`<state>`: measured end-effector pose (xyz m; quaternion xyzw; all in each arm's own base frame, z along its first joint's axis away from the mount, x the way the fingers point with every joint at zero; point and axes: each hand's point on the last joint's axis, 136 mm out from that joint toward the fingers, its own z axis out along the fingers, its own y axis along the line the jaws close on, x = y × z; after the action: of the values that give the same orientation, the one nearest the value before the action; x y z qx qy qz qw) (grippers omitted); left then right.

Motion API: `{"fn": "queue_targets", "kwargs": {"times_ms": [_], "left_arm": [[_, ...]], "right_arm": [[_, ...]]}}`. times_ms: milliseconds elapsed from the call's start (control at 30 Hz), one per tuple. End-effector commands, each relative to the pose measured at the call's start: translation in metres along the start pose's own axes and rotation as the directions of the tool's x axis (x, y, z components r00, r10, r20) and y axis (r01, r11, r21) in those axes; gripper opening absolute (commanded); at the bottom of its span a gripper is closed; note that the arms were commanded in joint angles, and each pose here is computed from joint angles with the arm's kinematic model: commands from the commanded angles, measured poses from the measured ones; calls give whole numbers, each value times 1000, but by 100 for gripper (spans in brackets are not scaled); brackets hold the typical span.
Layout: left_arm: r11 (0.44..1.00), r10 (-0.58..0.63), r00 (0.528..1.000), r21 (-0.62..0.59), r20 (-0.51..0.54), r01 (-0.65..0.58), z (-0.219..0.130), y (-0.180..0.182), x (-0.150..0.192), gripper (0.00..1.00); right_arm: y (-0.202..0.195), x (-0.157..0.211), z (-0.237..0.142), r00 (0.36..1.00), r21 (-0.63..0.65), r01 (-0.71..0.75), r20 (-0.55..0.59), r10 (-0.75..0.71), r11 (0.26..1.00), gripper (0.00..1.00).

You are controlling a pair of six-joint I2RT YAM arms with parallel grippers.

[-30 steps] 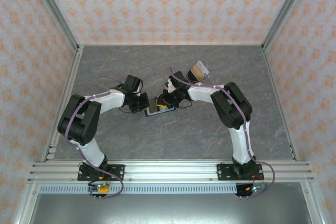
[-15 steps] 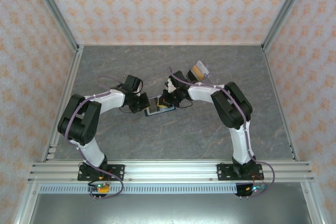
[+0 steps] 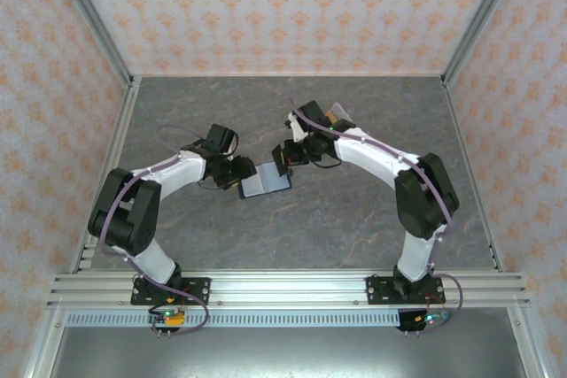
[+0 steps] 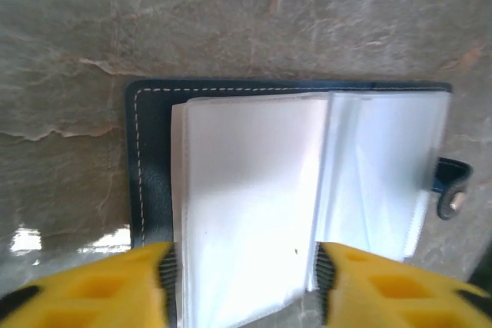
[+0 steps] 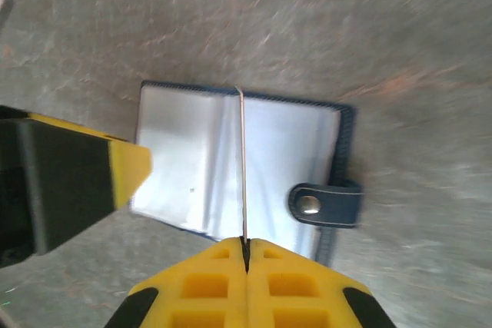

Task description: Take the credit cards out of the card holder

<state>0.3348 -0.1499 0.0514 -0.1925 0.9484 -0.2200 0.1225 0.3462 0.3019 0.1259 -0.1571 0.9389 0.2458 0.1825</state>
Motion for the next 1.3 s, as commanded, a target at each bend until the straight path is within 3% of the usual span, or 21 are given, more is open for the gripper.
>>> {"fn": "queue_targets", "kwargs": {"times_ms": [0,100,300,633,1267], "left_arm": [[1000,5,997,-30,81,-3,-31,0,-16,67],[998,-2,992,-67,127,11,-46,12,-22,81],[987,-9,975,-155,220,44,-71,41,-29,100],[981,-37,970,-176,241,81,-80,57,-26,100],[987,-50,978,-138,203,79,-71,51,-22,100]], "right_arm": [[-28,-26,-50,986,198,108,101,-130,974,0],[-44,-38,-73,977,269,122,136,-163,955,0],[-88,-56,-90,973,402,136,120,-200,905,0],[-119,-70,-69,969,448,233,-30,-245,863,0],[-158,-83,-28,964,470,266,-160,-215,842,0]]}}
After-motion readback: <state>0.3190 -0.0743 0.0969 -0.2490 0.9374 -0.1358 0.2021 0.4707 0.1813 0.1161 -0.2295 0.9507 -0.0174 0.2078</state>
